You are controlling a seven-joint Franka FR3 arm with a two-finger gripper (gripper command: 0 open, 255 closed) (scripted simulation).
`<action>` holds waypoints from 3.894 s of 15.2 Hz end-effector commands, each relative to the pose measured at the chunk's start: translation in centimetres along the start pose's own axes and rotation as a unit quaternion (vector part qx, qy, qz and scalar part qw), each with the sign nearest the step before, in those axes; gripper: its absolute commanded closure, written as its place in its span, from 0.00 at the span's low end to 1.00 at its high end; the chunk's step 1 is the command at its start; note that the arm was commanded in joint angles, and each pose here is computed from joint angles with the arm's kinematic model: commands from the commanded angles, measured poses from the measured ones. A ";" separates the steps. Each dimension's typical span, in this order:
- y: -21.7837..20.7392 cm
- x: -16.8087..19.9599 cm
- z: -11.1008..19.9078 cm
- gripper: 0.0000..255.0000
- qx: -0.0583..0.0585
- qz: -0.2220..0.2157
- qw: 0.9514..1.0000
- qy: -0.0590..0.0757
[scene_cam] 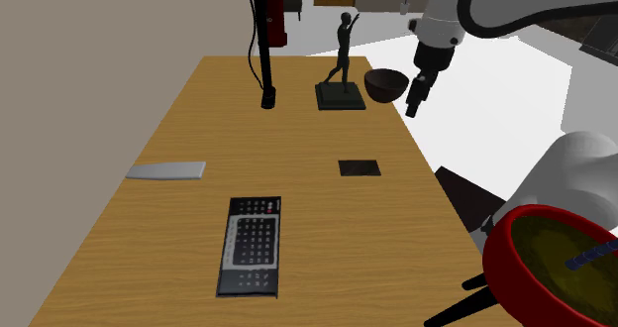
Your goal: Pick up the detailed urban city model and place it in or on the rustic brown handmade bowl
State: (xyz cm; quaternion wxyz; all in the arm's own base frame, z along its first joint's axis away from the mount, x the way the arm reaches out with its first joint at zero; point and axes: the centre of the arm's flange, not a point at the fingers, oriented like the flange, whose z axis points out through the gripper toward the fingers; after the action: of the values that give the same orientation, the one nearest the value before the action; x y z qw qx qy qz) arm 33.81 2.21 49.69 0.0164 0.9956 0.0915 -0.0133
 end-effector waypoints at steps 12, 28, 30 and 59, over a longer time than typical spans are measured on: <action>-6.5 7.8 13.3 0.00 0.036 -0.086 0.996 0.012; -7.7 8.8 18.9 0.00 0.040 -0.096 0.994 0.013; -7.7 8.8 18.9 1.00 0.040 -0.096 0.994 0.013; -7.4 8.5 8.3 1.00 0.040 -0.096 0.994 0.013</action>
State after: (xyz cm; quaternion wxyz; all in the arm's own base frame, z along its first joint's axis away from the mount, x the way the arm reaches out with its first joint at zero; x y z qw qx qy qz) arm 40.49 10.69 40.30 -0.0262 0.9820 0.1867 -0.0055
